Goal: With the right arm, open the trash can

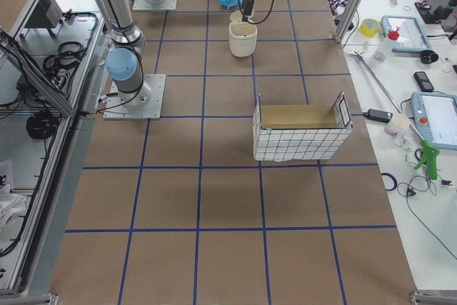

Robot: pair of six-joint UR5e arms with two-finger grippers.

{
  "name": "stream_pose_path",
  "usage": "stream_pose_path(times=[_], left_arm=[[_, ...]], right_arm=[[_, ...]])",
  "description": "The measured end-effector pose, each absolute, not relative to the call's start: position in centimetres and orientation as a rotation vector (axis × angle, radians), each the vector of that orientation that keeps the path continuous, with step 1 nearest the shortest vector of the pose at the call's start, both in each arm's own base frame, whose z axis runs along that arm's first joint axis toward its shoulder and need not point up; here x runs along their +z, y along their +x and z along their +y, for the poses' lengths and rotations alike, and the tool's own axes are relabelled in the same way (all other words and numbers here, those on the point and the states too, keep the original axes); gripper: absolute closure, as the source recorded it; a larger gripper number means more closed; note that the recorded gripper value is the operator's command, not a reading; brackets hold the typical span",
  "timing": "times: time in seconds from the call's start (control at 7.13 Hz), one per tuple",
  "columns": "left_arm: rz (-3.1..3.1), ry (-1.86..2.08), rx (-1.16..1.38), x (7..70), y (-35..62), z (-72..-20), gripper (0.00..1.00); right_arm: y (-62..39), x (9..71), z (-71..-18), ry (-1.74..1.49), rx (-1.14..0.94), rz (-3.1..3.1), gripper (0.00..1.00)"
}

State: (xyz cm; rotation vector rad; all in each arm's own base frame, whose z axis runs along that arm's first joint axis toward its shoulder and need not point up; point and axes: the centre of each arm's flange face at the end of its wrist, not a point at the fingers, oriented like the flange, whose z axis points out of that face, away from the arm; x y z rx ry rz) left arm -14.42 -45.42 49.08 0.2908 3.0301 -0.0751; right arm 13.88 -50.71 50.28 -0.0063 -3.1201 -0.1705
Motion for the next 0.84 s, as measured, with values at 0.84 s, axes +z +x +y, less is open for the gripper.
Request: stream_pose_path(times=[0.84], left_arm=[[3.03, 0.291, -0.075, 49.09, -14.42, -45.42, 0.0]], right_arm=[[13.74, 50.96, -50.25, 0.096, -0.139, -3.115, 0.0]])
